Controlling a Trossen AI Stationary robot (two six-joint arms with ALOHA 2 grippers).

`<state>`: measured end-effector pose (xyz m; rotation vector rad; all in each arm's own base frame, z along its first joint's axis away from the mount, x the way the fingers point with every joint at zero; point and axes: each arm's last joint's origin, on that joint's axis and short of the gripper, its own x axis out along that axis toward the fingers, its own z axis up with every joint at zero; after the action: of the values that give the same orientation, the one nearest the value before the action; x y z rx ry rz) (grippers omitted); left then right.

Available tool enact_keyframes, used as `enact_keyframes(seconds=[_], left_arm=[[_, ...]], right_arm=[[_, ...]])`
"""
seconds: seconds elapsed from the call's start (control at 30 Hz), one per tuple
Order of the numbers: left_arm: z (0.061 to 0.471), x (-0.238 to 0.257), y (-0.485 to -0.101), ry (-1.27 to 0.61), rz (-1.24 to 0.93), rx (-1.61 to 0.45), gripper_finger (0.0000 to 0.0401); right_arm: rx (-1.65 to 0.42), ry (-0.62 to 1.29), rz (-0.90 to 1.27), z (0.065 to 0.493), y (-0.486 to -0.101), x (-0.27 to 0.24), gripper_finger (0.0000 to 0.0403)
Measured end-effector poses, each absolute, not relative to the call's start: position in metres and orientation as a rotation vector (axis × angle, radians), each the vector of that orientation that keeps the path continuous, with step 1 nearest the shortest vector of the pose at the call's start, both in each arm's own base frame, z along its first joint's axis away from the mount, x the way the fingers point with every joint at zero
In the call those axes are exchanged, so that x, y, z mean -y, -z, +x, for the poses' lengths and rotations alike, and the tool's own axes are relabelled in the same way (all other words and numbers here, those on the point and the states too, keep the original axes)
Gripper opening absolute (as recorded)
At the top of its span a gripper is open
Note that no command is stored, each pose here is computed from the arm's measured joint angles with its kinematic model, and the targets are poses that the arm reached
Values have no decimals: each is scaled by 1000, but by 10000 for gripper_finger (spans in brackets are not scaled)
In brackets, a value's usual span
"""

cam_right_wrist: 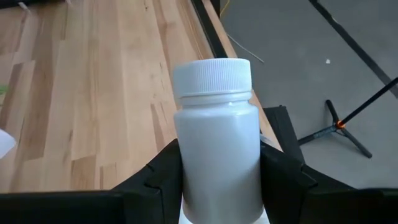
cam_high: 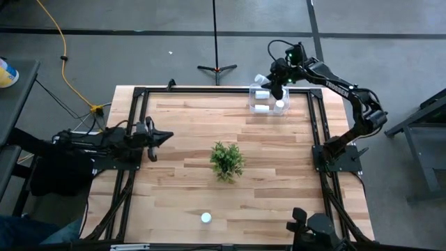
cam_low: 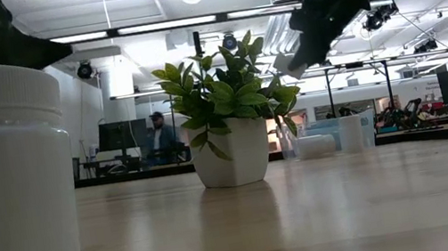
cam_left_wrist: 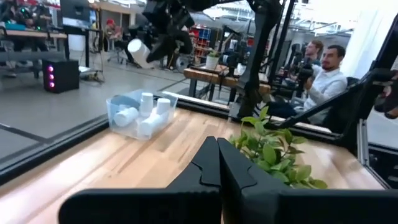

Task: Pick and place pill bottles into a basket
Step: Put the left white pill bottle into the transparent bin

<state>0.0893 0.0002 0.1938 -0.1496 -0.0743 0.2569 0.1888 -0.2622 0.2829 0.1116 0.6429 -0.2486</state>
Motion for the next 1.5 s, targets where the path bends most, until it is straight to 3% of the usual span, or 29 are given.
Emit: enact_keyframes(seconds=[0.47, 1.5], left_arm=[[89, 0, -195, -247, -151, 96, 22], [89, -2, -191, -316, -169, 54, 22]], right_arm=[[-640, 253, 92, 191, -280, 266, 158], [-990, 156, 200, 206, -193, 281, 158]])
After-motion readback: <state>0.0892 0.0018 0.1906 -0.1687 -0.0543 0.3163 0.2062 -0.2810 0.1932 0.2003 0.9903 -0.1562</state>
